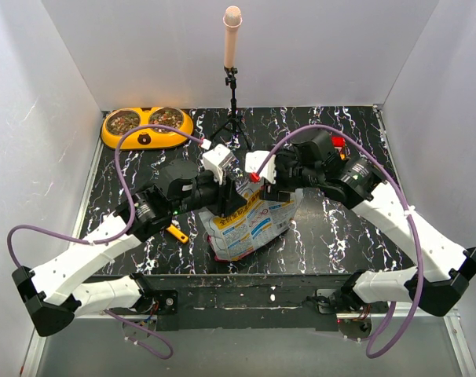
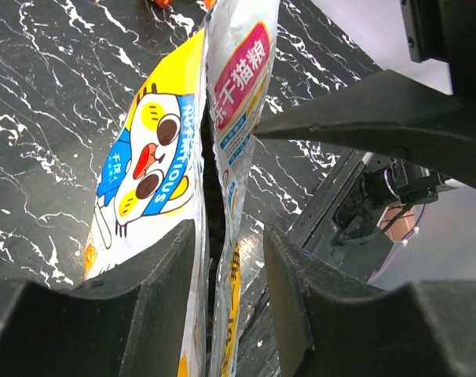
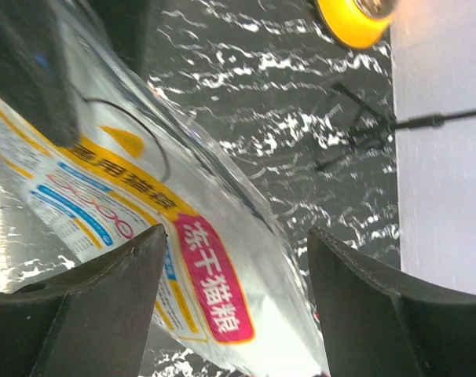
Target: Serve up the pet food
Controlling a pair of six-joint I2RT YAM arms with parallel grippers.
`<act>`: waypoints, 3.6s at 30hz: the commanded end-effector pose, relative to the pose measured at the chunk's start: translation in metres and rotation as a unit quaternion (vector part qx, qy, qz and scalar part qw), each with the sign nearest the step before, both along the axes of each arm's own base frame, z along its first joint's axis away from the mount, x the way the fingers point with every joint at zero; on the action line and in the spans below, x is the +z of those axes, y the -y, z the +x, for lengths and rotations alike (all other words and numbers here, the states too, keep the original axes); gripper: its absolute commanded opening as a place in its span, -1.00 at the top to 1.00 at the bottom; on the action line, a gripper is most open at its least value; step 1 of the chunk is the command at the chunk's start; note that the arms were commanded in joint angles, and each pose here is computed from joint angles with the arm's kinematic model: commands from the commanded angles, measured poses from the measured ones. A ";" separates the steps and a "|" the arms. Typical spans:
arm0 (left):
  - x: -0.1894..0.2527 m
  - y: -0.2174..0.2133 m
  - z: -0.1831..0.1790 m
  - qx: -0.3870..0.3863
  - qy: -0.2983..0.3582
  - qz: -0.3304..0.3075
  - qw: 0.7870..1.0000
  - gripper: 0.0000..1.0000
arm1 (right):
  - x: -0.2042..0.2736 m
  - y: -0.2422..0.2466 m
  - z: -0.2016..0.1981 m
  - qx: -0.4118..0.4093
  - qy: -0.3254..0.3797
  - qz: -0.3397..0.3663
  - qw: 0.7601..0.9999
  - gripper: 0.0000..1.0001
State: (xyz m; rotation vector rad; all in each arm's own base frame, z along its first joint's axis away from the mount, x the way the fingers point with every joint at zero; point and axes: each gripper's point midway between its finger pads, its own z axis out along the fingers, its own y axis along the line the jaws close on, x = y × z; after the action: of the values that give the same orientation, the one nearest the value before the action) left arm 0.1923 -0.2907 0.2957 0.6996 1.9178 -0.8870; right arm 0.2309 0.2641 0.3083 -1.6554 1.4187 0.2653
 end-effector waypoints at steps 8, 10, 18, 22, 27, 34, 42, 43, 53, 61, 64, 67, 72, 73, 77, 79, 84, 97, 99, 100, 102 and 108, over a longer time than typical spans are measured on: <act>0.005 -0.032 -0.028 -0.021 0.004 0.034 0.999 0.18 | 0.024 -0.061 -0.034 0.139 -0.056 0.059 0.987 -0.61; 0.006 -0.033 -0.028 -0.018 0.009 0.026 0.999 0.32 | 0.017 -0.065 -0.037 0.149 -0.066 0.046 0.986 -0.61; 0.012 -0.026 -0.020 -0.019 0.021 0.028 0.999 0.94 | 0.002 -0.072 -0.051 0.167 -0.087 0.027 0.982 -0.56; 0.018 -0.020 -0.023 -0.037 0.023 0.022 0.999 1.00 | -0.004 -0.080 -0.050 0.162 -0.081 0.021 0.983 -0.41; 0.030 -0.023 -0.028 -0.034 0.025 -0.004 0.999 1.00 | -0.003 -0.094 -0.037 0.129 -0.016 0.040 0.991 0.28; 0.038 -0.023 -0.032 -0.032 0.020 -0.031 0.999 1.00 | -0.002 -0.109 -0.050 0.149 0.003 0.050 0.988 -0.08; 0.038 -0.026 -0.032 -0.025 0.020 -0.031 0.999 1.00 | 0.003 -0.102 -0.010 0.047 0.116 0.015 0.992 0.97; 0.036 -0.027 -0.032 -0.022 0.018 -0.030 0.999 1.00 | 0.007 -0.096 -0.002 0.014 0.119 0.011 0.993 0.97; 0.019 -0.027 -0.032 -0.005 -0.015 -0.027 1.000 0.58 | 0.050 -0.077 -0.010 -0.050 0.152 0.094 0.983 0.97; 0.006 -0.016 -0.009 0.015 -0.006 -0.001 1.000 0.60 | 0.091 -0.074 -0.013 -0.080 0.148 0.147 0.975 0.97; 0.005 -0.012 0.000 0.021 0.001 0.013 1.000 1.00 | 0.092 -0.067 -0.017 -0.086 0.136 0.153 0.975 0.97; 0.011 -0.007 0.004 0.020 0.010 0.007 1.000 1.00 | 0.085 -0.054 -0.022 -0.113 0.099 0.165 0.975 0.97; 0.034 -0.002 -0.002 0.014 0.014 -0.050 0.999 1.00 | 0.057 -0.008 -0.039 -0.229 -0.026 0.189 0.955 -0.28; 0.038 -0.002 -0.004 0.012 0.012 -0.060 0.998 1.00 | 0.052 0.005 -0.042 -0.271 -0.061 0.201 0.939 -0.50; 0.040 0.001 -0.012 -0.003 0.002 -0.079 0.997 1.00 | 0.038 0.046 -0.068 -0.414 -0.204 0.220 0.859 -0.66; 0.042 0.001 -0.015 -0.011 0.002 -0.085 0.996 1.00 | 0.037 0.061 -0.079 -0.478 -0.255 0.221 0.811 -0.68; 0.046 0.000 -0.023 -0.026 0.003 -0.095 0.995 1.00 | 0.056 0.062 -0.096 -0.602 -0.384 0.296 0.635 -0.71; 0.049 -0.003 -0.040 -0.069 0.020 -0.100 0.992 1.00 | 0.029 -0.015 -0.083 -0.713 -0.519 0.330 0.335 -0.72; 0.048 -0.003 -0.042 -0.075 0.023 -0.100 0.992 1.00 | 0.014 -0.019 -0.088 -0.733 -0.519 0.308 0.314 -0.68; 0.046 -0.002 -0.042 -0.079 0.026 -0.097 0.992 1.00 | 0.007 -0.017 -0.089 -0.742 -0.516 0.302 0.303 -0.66; 0.046 -0.002 -0.043 -0.081 0.029 -0.096 0.992 1.00 | -0.002 -0.014 -0.086 -0.751 -0.513 0.302 0.287 -0.43; 0.048 -0.002 -0.046 -0.094 0.034 -0.095 0.990 1.00 | -0.017 -0.013 -0.073 -0.773 -0.498 0.287 0.269 0.03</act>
State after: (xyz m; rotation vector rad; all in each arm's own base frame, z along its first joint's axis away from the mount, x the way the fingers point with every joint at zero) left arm 0.1647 -0.2838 0.2933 0.7377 1.9127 -1.0027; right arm 0.1629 0.3064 0.3041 1.2117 2.5427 0.7201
